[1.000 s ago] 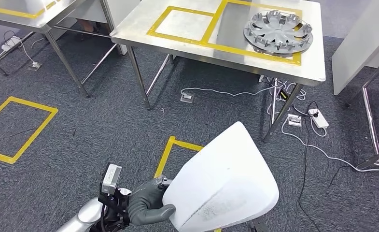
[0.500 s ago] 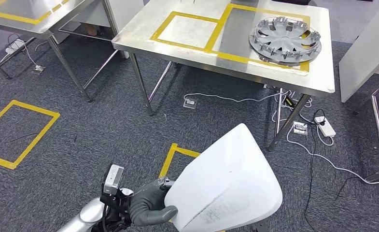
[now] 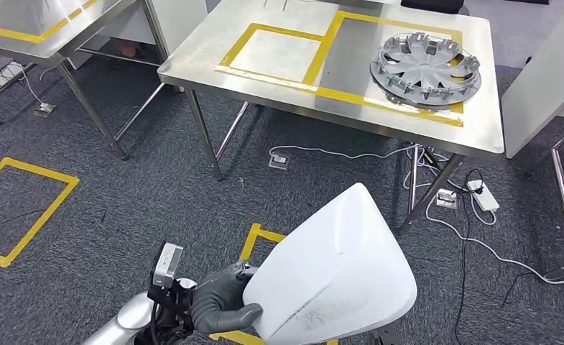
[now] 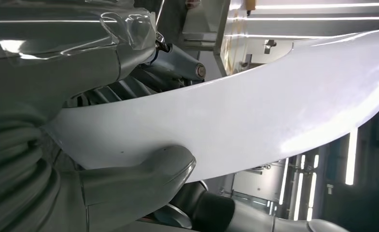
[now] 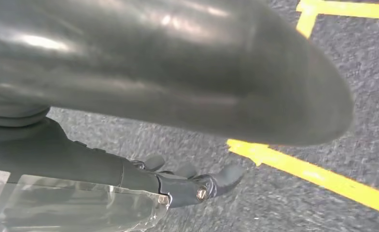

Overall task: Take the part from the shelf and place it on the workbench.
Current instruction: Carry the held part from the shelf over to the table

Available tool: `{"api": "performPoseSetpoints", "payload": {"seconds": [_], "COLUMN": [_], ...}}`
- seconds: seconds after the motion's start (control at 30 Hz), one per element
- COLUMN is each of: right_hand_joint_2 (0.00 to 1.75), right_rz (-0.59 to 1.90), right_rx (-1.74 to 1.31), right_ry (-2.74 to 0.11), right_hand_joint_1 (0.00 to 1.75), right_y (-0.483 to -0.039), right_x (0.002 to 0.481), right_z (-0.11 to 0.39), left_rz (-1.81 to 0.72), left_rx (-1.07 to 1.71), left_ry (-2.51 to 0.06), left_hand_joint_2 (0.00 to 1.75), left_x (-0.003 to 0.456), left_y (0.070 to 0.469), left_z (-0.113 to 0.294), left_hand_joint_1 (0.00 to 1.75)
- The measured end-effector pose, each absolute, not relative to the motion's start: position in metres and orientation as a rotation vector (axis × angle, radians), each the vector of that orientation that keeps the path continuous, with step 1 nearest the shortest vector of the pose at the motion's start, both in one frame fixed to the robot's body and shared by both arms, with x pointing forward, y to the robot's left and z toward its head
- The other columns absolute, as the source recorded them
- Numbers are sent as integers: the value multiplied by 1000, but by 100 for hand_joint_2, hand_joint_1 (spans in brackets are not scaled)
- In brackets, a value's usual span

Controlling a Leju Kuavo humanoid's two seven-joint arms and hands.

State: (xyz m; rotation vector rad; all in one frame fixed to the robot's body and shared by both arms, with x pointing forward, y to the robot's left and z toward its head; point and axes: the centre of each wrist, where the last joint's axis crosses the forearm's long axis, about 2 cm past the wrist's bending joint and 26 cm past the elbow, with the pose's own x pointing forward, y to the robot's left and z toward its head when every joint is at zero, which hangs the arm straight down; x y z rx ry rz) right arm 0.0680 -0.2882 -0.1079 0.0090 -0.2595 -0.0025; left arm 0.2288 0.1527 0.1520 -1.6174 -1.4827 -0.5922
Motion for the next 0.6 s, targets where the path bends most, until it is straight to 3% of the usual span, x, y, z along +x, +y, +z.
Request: {"api": "performPoseSetpoints", "payload": {"seconds": [0.6], "right_hand_joint_2": [0], "right_rz": [24], "right_rx": [-1], "right_ry": [-261], "right_hand_joint_1": [0], "right_y": [-293], "right_x": [71], "right_z": [-107], "left_rz": [-560], "left_rx": [-1597], "left_ry": [-1501], "left_hand_joint_2": [175], "left_x": [224], "left_y": [160], "left_z": [145], "left_hand_joint_1": [175]}}
